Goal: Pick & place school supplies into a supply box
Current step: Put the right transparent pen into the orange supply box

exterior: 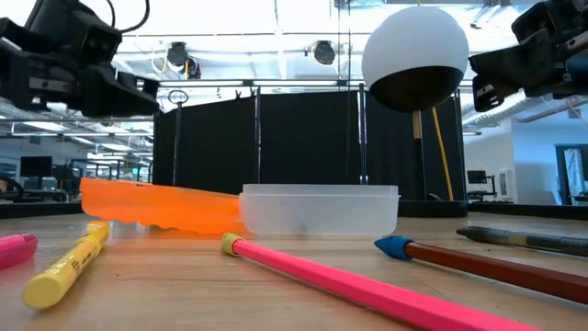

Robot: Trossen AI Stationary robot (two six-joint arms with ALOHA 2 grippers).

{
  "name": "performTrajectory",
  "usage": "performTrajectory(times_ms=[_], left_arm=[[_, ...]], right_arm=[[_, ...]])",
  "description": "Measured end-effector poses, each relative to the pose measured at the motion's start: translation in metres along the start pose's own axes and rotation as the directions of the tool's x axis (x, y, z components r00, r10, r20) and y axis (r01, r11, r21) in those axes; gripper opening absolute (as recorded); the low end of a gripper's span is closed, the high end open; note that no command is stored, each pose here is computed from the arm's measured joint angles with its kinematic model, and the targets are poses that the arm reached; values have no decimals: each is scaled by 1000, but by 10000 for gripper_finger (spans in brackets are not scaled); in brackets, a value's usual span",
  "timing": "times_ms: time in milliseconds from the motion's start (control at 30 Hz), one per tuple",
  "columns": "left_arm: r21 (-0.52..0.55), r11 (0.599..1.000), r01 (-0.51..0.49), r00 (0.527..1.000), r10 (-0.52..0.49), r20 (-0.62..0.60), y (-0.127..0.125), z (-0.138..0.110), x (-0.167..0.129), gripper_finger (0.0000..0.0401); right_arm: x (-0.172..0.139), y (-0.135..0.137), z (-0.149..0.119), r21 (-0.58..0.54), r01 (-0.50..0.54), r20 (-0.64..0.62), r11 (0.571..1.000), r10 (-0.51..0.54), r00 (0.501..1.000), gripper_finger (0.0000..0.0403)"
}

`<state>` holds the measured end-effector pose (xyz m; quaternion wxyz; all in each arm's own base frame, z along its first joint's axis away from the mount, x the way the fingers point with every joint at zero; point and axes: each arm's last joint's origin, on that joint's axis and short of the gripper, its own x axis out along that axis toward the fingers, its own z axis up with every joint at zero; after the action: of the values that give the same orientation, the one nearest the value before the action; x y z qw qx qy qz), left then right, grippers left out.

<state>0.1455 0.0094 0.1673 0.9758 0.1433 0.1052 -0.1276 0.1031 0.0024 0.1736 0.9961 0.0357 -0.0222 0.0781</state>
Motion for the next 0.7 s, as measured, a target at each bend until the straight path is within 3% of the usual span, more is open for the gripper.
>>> performTrajectory(times_ms=[333,500,700], left_arm=[[10,999,30,992,-31,120,1,-13,-21,2],[10,999,44,986,-45,159,-2,-17,-28,2],[-5,999,35,982,-33,185,-2,-14,-31,4]], right_arm=[[1,2,5,45,-26,46,999,24,999,0],[3,1,7,44,99,71,994,-102,992,0],[15,9,6,43,131,-61,991,-128,990,0]])
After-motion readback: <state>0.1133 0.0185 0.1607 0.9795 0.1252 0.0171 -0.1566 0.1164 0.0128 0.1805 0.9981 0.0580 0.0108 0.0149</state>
